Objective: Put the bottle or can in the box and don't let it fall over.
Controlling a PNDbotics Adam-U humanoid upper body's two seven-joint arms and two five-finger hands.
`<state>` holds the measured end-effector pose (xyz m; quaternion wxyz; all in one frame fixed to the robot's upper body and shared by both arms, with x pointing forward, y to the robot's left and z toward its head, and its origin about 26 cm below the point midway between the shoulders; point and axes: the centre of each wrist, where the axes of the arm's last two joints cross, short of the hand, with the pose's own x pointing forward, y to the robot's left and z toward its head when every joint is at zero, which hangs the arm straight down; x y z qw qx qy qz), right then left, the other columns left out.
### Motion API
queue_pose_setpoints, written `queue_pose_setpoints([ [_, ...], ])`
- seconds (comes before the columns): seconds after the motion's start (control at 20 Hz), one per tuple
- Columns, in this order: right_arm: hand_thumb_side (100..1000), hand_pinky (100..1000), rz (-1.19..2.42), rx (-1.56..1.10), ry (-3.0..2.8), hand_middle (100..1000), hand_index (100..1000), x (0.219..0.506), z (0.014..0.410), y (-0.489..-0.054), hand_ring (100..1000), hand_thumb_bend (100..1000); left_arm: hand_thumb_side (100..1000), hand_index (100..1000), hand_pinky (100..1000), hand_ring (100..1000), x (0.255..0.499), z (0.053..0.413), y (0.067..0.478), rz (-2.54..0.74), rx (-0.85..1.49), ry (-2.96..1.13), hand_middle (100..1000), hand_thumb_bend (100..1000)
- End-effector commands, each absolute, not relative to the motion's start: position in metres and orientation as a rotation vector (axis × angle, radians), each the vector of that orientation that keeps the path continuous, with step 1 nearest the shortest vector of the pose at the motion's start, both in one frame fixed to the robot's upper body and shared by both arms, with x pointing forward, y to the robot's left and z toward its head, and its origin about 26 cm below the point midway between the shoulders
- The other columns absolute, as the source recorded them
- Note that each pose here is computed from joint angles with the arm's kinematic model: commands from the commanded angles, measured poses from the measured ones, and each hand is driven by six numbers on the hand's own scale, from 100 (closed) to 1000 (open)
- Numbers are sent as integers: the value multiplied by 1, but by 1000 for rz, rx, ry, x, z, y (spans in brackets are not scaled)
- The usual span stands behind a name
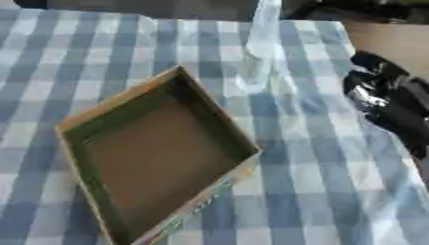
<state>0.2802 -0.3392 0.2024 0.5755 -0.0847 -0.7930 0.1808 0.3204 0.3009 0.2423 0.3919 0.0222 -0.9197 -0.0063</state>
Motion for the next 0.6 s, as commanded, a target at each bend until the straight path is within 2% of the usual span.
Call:
queue_pose_setpoints([
  [0.05, 461, 1000, 449, -227, -1882, 1000, 1000, 277, 215, -341, 1000, 100, 568, 720, 1000, 1000, 316, 253, 304, -33, 87, -2374, 1000, 100],
  [0.6, 521, 1000, 516, -163, -1909, 1000, 1000, 282, 225, -338, 1000, 100, 566, 713, 1000, 1000, 317, 253, 303, -49, 73, -2369, 1000, 100],
])
